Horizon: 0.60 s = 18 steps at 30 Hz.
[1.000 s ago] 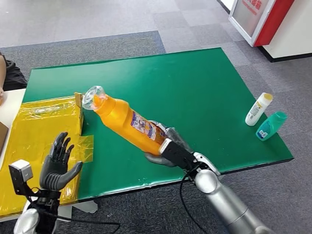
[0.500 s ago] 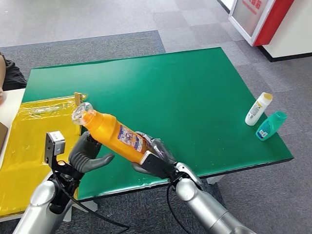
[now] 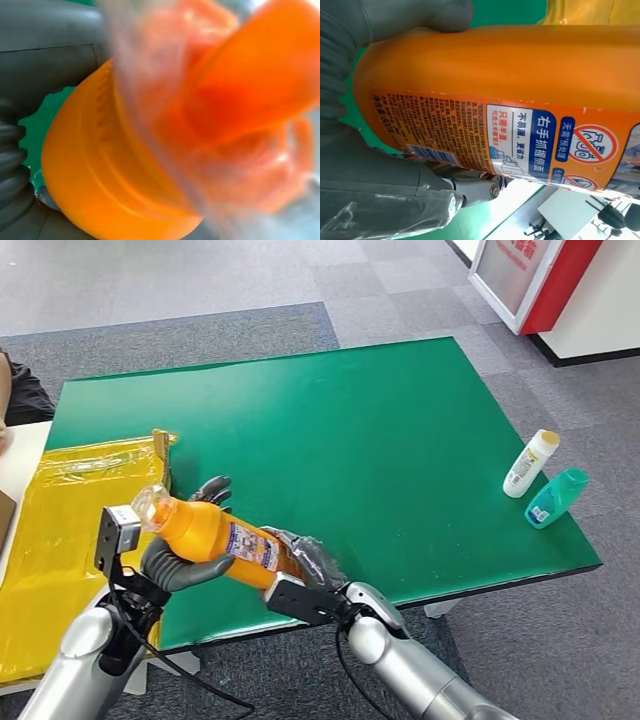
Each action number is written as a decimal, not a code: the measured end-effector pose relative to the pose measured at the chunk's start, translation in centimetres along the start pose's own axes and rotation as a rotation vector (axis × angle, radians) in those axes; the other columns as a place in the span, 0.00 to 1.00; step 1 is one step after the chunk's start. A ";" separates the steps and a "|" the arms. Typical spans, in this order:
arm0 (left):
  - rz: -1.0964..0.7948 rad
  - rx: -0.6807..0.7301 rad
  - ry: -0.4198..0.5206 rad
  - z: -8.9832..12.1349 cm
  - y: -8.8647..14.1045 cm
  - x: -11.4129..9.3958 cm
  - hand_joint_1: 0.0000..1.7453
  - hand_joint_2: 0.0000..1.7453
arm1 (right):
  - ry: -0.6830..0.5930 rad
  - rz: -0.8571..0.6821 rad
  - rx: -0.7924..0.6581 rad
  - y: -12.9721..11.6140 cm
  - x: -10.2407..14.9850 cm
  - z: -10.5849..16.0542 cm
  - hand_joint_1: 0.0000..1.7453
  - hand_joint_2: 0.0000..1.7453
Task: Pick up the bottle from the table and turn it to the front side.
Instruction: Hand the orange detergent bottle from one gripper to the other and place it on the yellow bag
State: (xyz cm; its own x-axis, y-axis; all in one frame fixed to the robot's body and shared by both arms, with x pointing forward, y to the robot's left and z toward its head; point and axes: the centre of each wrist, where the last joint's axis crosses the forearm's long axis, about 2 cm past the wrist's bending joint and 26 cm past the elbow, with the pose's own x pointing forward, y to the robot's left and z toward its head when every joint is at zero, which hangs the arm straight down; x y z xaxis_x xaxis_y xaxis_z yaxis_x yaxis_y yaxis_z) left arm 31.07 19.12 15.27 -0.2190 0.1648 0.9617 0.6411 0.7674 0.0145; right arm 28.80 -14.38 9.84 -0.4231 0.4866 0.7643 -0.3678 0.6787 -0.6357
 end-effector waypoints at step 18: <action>-0.007 -0.003 -0.020 -0.4 -0.7 -0.2 1.00 1.00 | -0.004 0.012 0.011 0.4 0.3 0.0 0.77 1.00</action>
State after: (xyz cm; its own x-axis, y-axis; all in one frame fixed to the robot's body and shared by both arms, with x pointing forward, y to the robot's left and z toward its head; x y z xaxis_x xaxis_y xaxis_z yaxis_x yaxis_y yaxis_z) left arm 30.92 18.32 15.17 -0.2382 0.1712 0.9560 0.6413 0.7670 0.0224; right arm 28.55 -13.95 9.80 -0.4313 0.4926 0.7559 -0.3715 0.6665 -0.6463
